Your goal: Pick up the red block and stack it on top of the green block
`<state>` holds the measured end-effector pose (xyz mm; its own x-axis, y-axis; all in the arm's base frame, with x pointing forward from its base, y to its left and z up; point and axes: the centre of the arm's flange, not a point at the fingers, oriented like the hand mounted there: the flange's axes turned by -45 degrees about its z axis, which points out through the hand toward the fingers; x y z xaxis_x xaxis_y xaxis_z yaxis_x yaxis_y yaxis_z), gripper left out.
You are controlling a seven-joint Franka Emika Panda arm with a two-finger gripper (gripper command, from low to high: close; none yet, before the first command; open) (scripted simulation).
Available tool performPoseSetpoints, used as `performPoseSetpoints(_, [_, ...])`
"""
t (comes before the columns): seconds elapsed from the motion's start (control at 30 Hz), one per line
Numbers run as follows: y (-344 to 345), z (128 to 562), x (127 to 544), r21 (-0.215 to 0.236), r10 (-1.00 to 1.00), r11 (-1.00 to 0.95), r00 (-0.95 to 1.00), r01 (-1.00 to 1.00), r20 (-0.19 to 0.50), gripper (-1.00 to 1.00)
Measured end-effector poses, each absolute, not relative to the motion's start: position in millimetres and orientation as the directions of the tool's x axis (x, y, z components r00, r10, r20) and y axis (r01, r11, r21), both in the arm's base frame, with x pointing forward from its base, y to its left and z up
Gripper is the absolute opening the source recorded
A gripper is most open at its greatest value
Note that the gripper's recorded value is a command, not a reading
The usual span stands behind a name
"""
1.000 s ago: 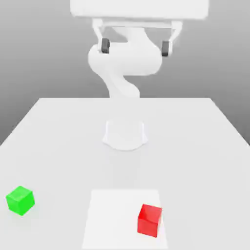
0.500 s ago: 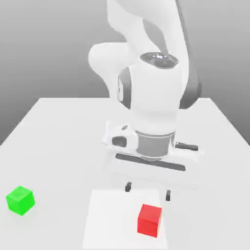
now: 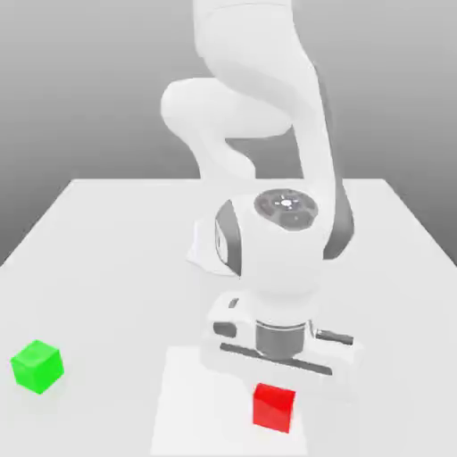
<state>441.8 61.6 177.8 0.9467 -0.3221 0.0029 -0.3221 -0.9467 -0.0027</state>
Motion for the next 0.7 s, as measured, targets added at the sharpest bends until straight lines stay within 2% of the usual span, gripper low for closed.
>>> performPoseSetpoints(0.1, [48,207,442,0.001,-0.358,-0.934,0.934,-0.358,0.001,-1.00])
performPoseSetpoints(0.27, [-77,221,442,0.009,-0.662,-0.750,0.750,-0.662,0.002,-1.00])
performPoseSetpoints(0.37, [-161,230,422,0.008,-0.824,-0.567,0.567,-0.824,0.003,-1.00])
performPoseSetpoints(0.47, [-258,239,376,0.003,-0.955,-0.297,0.297,-0.955,0.003,-1.00])
performPoseSetpoints(0.53, [-287,226,361,-0.001,-0.980,-0.199,0.199,-0.980,0.001,-1.00])
performPoseSetpoints(0.63, [-293,190,357,-0.001,-0.984,-0.176,0.176,-0.984,0.001,-1.00])
performPoseSetpoints(0.67, [-293,184,357,-0.001,-0.985,-0.174,0.174,-0.985,0.001,1.00])
performPoseSetpoints(0.7, [-293,184,357,-0.001,-0.985,-0.174,0.174,-0.985,0.001,1.00])
